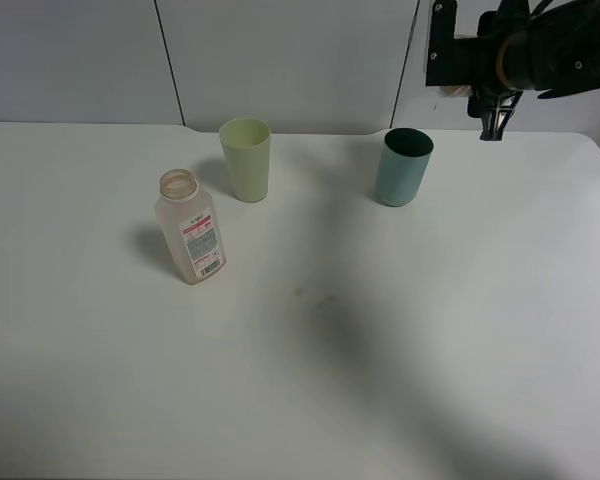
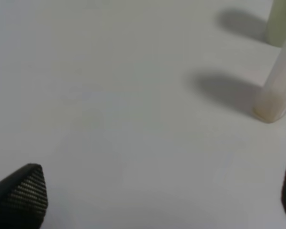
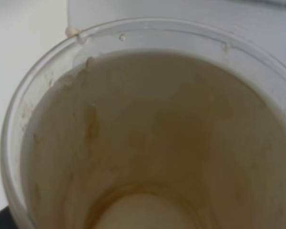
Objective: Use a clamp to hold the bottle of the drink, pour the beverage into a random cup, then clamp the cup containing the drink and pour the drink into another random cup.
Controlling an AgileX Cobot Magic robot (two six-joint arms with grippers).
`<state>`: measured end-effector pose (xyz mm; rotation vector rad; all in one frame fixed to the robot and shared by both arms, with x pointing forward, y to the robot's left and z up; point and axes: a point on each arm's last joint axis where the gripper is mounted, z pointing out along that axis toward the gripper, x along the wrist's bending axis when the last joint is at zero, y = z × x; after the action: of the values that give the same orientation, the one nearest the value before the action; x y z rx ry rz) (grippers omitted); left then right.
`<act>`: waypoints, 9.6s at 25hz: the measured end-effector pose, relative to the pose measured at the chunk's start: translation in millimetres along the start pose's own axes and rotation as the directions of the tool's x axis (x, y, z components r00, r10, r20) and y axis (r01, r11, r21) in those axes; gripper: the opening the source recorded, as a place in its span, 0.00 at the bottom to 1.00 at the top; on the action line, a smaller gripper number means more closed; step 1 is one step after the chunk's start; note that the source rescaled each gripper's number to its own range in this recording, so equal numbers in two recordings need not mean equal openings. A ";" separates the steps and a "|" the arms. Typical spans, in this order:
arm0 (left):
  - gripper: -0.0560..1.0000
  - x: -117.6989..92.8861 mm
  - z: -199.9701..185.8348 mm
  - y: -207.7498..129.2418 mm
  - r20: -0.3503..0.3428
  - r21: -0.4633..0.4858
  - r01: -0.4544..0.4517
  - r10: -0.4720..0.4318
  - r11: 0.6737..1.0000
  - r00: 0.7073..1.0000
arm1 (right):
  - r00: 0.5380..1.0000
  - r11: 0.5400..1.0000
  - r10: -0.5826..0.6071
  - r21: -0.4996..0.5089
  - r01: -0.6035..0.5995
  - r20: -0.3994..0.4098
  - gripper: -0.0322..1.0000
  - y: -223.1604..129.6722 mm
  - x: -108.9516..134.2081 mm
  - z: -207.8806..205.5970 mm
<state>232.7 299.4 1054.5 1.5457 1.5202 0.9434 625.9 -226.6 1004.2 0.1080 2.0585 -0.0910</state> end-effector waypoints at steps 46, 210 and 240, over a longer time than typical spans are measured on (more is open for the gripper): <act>1.00 0.0 0.0 0.0 0.000 0.000 0.000 0.000 1.000 1.000 | 0.425 0.184 0.631 -0.407 -0.895 -0.649 0.03 114.5 40.5 -191.0; 1.00 0.0 0.0 0.0 0.000 0.000 0.000 0.000 1.000 1.000 | 0.076 0.077 0.995 0.013 -0.997 -0.064 1.00 -117.2 138.7 -366.3; 1.00 0.0 0.0 0.0 0.000 0.000 0.000 0.000 1.000 1.000 | 0.012 0.008 0.999 -0.084 -0.996 -0.046 1.00 -118.6 130.1 -364.9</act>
<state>232.7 299.4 1054.5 1.5457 1.5202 0.9434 231.6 -298.9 1063.1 1.5382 1.4422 0.9408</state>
